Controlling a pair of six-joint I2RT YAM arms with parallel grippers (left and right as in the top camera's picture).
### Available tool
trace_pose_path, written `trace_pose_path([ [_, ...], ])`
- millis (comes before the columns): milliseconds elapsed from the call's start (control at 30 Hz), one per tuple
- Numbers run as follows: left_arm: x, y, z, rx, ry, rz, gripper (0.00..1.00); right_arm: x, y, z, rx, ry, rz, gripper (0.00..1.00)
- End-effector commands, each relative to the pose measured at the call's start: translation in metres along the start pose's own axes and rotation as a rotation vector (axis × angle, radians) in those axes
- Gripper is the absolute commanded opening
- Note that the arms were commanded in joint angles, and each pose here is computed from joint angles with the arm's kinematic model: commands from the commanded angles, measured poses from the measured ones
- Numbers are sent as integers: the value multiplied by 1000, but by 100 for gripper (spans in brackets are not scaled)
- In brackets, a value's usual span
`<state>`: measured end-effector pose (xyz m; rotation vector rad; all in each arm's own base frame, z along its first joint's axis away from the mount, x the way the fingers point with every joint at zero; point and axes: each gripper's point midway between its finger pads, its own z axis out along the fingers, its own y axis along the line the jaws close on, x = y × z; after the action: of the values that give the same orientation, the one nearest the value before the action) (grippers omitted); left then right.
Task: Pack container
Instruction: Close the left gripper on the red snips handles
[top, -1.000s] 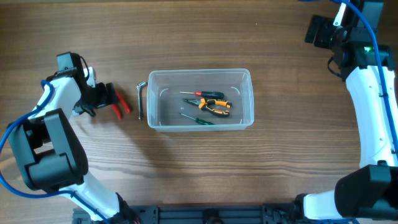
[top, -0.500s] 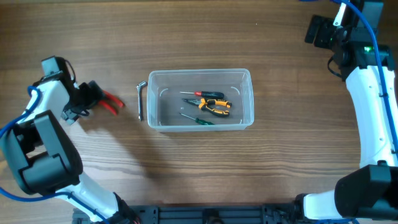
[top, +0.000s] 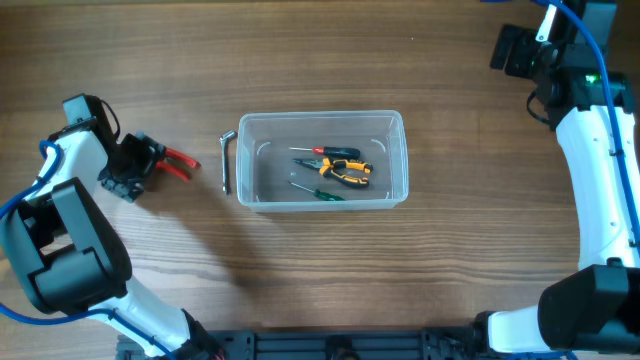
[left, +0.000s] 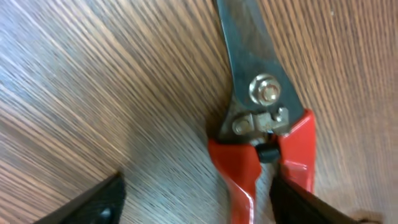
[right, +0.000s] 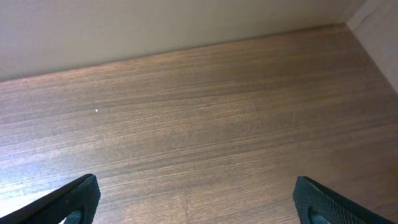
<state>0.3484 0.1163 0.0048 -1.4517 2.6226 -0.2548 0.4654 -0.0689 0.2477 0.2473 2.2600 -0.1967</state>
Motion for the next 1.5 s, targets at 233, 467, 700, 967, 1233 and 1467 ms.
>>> trace_pose_path([
  [233,18,-12,4,-10,44,10,80,-6,2,-4,-10,-16,-1,100],
  [467,15,0,4,-122,-21,-3,85,-6,1,-4,-9,-16,-1,100],
  [700,13,15,19,-201,-30,-85,88,-6,2,-4,-10,-16,-1,100],
  [967,38,33,63,-267,109,-125,91,-6,1,-4,-9,-16,-1,100],
  [1233,42,24,67,-213,140,-131,82,-6,2,-4,-10,-16,-1,100],
  [1467,44,21,67,-200,155,-134,40,-6,2,-4,-10,-16,-1,100],
])
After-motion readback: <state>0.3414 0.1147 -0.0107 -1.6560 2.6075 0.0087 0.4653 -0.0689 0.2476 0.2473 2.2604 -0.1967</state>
